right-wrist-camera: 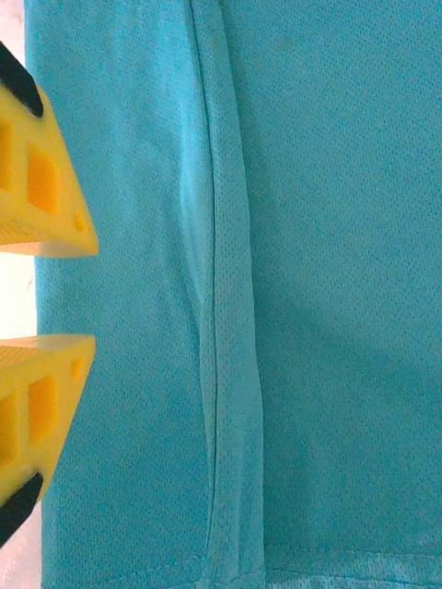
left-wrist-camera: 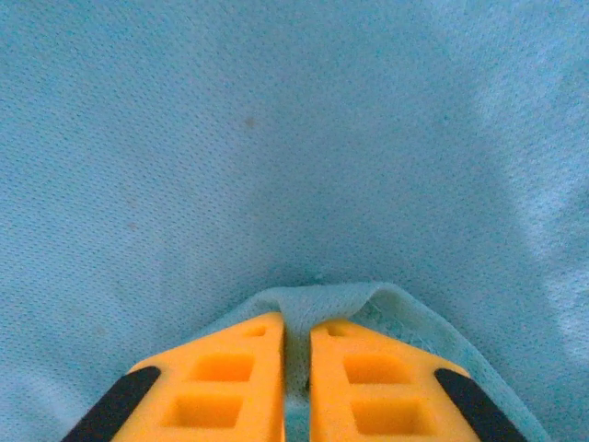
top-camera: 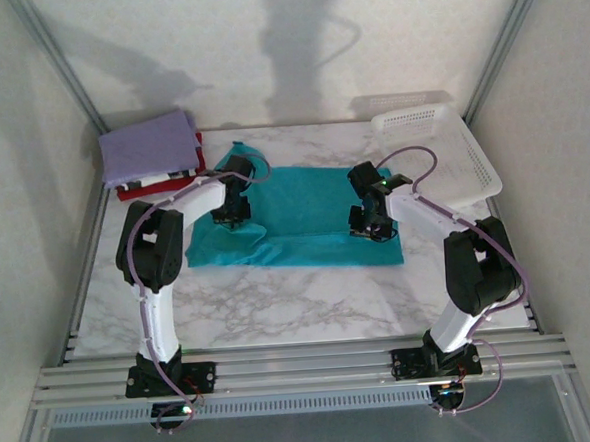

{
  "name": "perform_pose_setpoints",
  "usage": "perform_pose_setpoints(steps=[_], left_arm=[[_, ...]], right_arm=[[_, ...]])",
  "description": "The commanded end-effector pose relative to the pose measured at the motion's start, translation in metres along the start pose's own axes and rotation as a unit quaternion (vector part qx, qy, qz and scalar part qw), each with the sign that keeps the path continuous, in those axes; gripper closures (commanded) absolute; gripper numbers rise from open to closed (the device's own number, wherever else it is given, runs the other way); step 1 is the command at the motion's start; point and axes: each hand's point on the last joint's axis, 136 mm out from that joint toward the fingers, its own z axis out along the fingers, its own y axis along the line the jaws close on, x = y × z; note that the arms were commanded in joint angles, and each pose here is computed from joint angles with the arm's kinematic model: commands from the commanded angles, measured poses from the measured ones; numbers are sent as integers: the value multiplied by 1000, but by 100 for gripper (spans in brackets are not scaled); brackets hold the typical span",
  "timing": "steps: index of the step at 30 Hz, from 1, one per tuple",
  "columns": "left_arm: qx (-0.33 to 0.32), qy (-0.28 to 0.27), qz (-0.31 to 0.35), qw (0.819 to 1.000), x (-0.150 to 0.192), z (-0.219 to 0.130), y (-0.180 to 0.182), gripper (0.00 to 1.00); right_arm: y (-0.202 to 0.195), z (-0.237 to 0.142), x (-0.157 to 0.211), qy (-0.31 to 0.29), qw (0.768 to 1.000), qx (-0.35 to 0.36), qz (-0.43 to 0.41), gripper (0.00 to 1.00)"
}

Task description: Fold and stack the t-shirts

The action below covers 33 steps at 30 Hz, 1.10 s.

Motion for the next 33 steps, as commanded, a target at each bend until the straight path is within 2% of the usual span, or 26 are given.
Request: perform_pose_setpoints(steps=[1,5,11,16,19,22,27,31,33], left_arm=[[-22,-11,-2,1000,-11,-11,9,91],[-26,-10,-10,1000,-17,-15,14,97],[-43,-6,-39,998,-20,-14,31,99],[24,-1,-62,998,-30,-13,19,97],[80,14,-86,993,-37,-7,15,94],[96,6,-104,990,-49,-10,21,82],[129,-29,-129,983,-68,-31,19,80],[135,-18,-129,982,-65,-29,18,83],[133,-9,-124,983,-61,-23,16,70]], right_arm=[[-1,0,5,10,1000,7,-1,71],[-1,5,9,17,1000,5,2,72],[-4,12,13,23,1000,8,4,71],[-4,15,14,27,1000,9,2,71],[-4,14,14,27,1000,10,0,71],[-6,12,14,24,1000,14,-1,71],[-6,13,16,27,1000,13,-2,71],[-2,15,15,30,1000,7,-4,72],[1,15,14,29,1000,6,-6,71]])
